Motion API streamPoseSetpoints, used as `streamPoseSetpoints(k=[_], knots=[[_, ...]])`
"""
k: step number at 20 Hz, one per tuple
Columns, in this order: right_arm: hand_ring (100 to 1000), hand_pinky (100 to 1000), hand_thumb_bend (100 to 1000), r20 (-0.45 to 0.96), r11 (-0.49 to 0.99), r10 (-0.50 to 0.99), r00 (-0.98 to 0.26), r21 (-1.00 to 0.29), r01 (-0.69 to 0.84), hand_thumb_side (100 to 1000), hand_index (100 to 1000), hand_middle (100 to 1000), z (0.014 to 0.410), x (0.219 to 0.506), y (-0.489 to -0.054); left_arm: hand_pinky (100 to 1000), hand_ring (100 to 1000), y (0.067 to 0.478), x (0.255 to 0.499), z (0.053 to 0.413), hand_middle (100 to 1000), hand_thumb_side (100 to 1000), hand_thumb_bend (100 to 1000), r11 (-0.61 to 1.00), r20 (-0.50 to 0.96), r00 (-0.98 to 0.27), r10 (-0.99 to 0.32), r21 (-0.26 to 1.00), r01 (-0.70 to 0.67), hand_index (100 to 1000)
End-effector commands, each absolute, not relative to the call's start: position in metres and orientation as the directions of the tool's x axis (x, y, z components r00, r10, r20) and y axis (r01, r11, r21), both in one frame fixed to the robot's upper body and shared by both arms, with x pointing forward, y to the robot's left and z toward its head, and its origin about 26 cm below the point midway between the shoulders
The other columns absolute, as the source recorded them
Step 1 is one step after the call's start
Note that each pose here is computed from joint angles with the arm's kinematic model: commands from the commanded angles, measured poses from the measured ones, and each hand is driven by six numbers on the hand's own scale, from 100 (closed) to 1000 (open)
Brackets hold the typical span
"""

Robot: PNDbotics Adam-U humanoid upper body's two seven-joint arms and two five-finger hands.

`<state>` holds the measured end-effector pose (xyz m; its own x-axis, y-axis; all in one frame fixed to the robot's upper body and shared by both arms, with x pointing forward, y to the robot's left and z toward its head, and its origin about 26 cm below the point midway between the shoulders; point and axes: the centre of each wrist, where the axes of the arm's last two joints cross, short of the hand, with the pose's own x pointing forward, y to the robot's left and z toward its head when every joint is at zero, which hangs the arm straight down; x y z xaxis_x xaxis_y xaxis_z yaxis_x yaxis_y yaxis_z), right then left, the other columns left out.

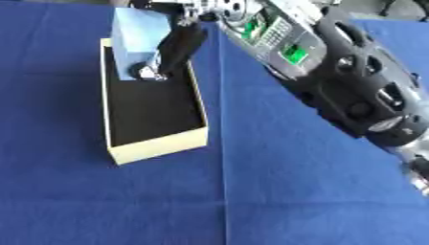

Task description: Pick up objects on the table and place them in the box.

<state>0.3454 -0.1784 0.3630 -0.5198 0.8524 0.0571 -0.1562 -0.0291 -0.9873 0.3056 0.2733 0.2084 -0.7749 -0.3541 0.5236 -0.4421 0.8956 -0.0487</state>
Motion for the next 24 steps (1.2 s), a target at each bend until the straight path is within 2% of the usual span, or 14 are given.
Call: streamPoseSetpoints(k=[1, 6, 9, 11, 13, 15, 20, 24], knots=[[688, 628, 100, 0.042, -0.045, 0.862, -0.505, -0.986, -0.159, 320, 531, 482, 0.368, 0.35, -0.18, 557, 667, 0.272, 0.303, 0.217, 617, 747, 100, 0.9, 0.496, -0.794, -0.351, -0.055, -0.432, 736], [692, 630, 100, 0.039, -0.067, 0.868, -0.496, -0.979, -0.193, 325, 538, 489, 0.36, 0.361, -0.18, 558, 668, 0.272, 0.303, 0.217, 616, 748, 100, 0.901, 0.497, -0.795, -0.348, -0.056, -0.43, 736], [706, 641, 100, 0.043, -0.085, 0.865, -0.499, -0.969, -0.232, 361, 562, 508, 0.355, 0.366, -0.181, 558, 668, 0.272, 0.303, 0.217, 616, 748, 100, 0.901, 0.497, -0.795, -0.347, -0.057, -0.429, 736], [724, 651, 100, 0.048, -0.095, 0.861, -0.507, -0.963, -0.251, 428, 616, 547, 0.353, 0.367, -0.181, 558, 668, 0.271, 0.303, 0.217, 616, 748, 100, 0.902, 0.497, -0.796, -0.346, -0.058, -0.429, 736], [737, 666, 100, 0.048, -0.097, 0.857, -0.514, -0.963, -0.252, 447, 660, 587, 0.354, 0.367, -0.181, 558, 668, 0.271, 0.303, 0.217, 616, 749, 100, 0.902, 0.497, -0.796, -0.346, -0.058, -0.428, 736], [766, 685, 100, 0.048, -0.095, 0.853, -0.52, -0.965, -0.245, 457, 722, 668, 0.356, 0.368, -0.18, 559, 668, 0.271, 0.303, 0.217, 616, 749, 100, 0.902, 0.498, -0.796, -0.346, -0.058, -0.428, 736], [838, 733, 100, 0.024, -0.094, 0.855, -0.518, -0.975, -0.2, 583, 835, 817, 0.361, 0.371, -0.175, 559, 669, 0.271, 0.303, 0.216, 615, 750, 100, 0.902, 0.5, -0.794, -0.346, -0.058, -0.429, 736], [867, 756, 100, -0.046, -0.146, 0.867, -0.497, -0.975, -0.165, 598, 883, 856, 0.363, 0.377, -0.173, 559, 668, 0.271, 0.303, 0.216, 615, 749, 100, 0.901, 0.502, -0.793, -0.346, -0.058, -0.431, 736]])
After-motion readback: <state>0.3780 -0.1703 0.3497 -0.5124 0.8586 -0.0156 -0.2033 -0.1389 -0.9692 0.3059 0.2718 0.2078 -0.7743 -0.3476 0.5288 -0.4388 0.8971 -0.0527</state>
